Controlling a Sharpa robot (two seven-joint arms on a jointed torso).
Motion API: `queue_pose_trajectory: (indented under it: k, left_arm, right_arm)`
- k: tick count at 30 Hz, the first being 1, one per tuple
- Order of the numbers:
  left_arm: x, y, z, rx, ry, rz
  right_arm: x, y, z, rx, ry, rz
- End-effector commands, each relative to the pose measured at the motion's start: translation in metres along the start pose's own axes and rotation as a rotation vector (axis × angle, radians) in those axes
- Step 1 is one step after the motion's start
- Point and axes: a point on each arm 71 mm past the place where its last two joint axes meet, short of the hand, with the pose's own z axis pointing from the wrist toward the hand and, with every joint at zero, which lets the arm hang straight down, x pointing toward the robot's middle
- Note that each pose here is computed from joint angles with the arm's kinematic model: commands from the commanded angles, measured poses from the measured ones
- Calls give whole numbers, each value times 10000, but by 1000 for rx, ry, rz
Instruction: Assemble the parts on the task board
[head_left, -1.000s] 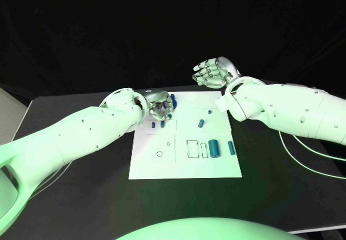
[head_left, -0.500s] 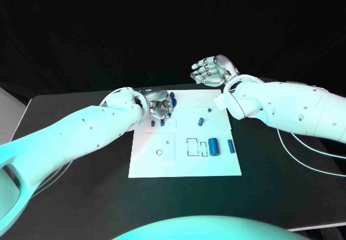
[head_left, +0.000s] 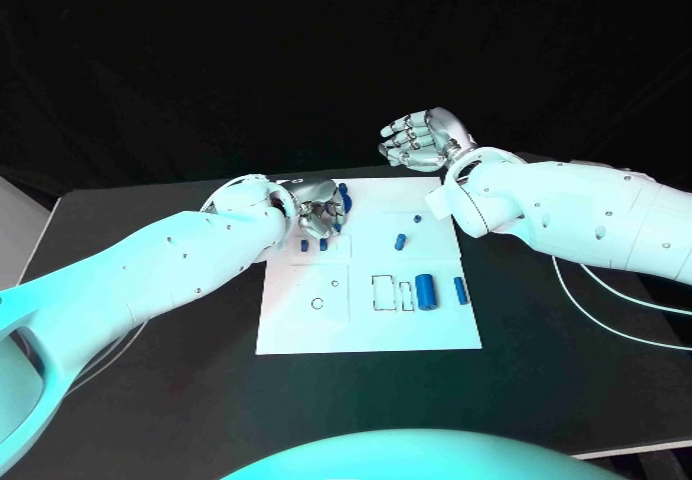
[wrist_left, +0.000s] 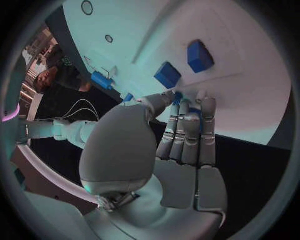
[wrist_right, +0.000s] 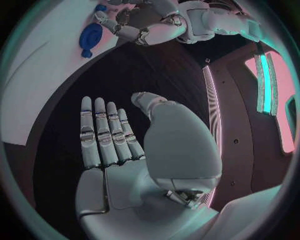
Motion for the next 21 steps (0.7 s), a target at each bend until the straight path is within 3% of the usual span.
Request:
queue_pose_trajectory:
  k: [1,21]
  left_arm:
    - [22,-15,12,2,19,3]
    - [41,17,33,-13,18,3]
  right_arm:
    - [20,23,1,-16,15,4]
    - [37,32,-2,-16,23,7]
